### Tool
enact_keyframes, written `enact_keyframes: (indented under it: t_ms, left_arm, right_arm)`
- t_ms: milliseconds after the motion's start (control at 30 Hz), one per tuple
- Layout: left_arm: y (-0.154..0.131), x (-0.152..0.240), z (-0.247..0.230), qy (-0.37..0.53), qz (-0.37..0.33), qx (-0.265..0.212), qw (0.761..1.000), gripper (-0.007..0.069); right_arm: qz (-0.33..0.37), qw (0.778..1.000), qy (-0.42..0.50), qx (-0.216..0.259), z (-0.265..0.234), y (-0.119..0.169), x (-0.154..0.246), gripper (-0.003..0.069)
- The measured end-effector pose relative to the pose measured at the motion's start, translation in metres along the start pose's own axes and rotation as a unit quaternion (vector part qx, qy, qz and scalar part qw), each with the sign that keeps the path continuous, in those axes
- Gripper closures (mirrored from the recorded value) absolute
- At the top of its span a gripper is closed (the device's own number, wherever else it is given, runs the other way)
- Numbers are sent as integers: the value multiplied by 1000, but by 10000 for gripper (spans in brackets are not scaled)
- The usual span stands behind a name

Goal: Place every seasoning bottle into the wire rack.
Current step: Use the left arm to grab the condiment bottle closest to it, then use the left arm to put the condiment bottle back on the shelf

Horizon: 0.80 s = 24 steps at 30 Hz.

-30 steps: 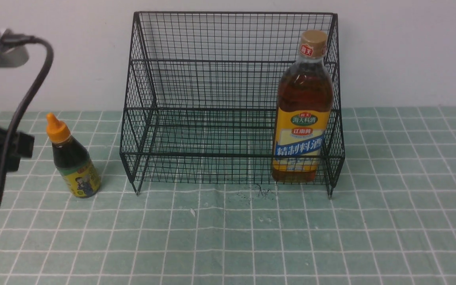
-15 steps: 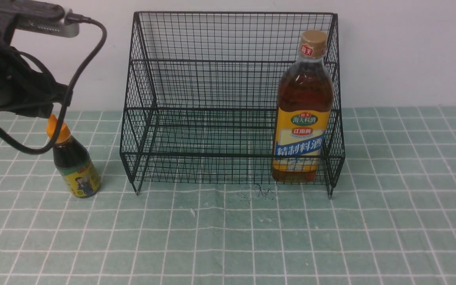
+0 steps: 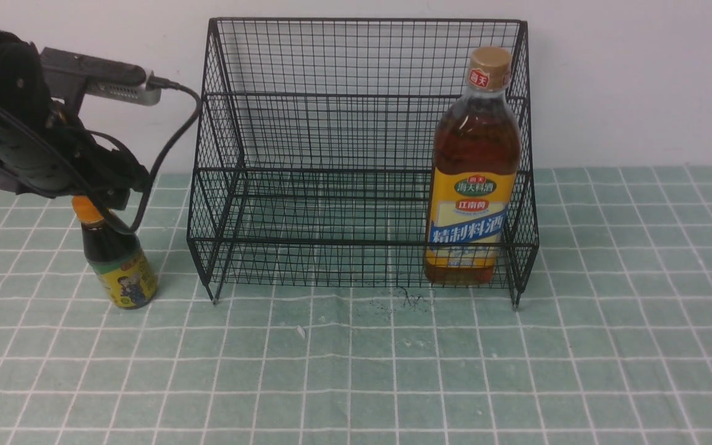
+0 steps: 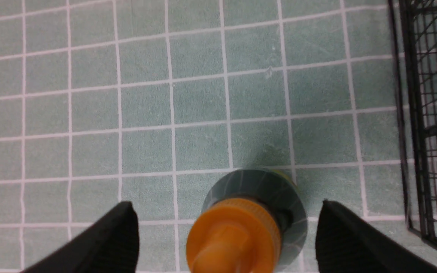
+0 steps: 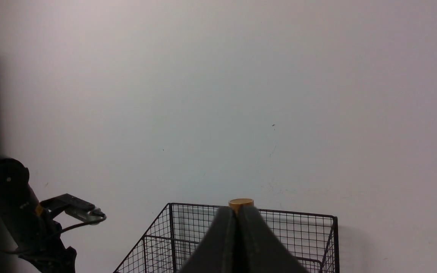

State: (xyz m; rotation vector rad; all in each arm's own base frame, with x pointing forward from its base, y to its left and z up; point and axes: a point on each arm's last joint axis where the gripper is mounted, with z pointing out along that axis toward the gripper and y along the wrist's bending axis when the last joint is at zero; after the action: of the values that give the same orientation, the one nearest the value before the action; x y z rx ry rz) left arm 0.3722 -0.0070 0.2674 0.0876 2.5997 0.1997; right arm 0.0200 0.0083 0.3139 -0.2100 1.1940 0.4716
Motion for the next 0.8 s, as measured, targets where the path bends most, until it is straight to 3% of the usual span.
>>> enact_keyframes:
  t_ms: [167,300,333,567,667,800]
  left_arm:
    - [-1,2,10,12,0,0,1000,98]
    - [-2,3,15,20,-2,1,1000,307]
    - [-3,2,15,19,-7,4,1000,323]
    - [3,3,0,59,-1,-18,998,335]
    - [9,-1,-32,66,-13,-22,998,335]
    - [10,-10,-96,0,-31,-3,1000,335]
  right_arm:
    - [0,1000,0,0,0,0,0,673]
    - [0,1000,0,0,0,0,0,673]
    - [0,1000,0,0,0,0,0,673]
    - [0,1000,0,0,0,0,0,673]
    - [0,1000,0,0,0,0,0,673]
    - [0,1000,0,0,0,0,0,673]
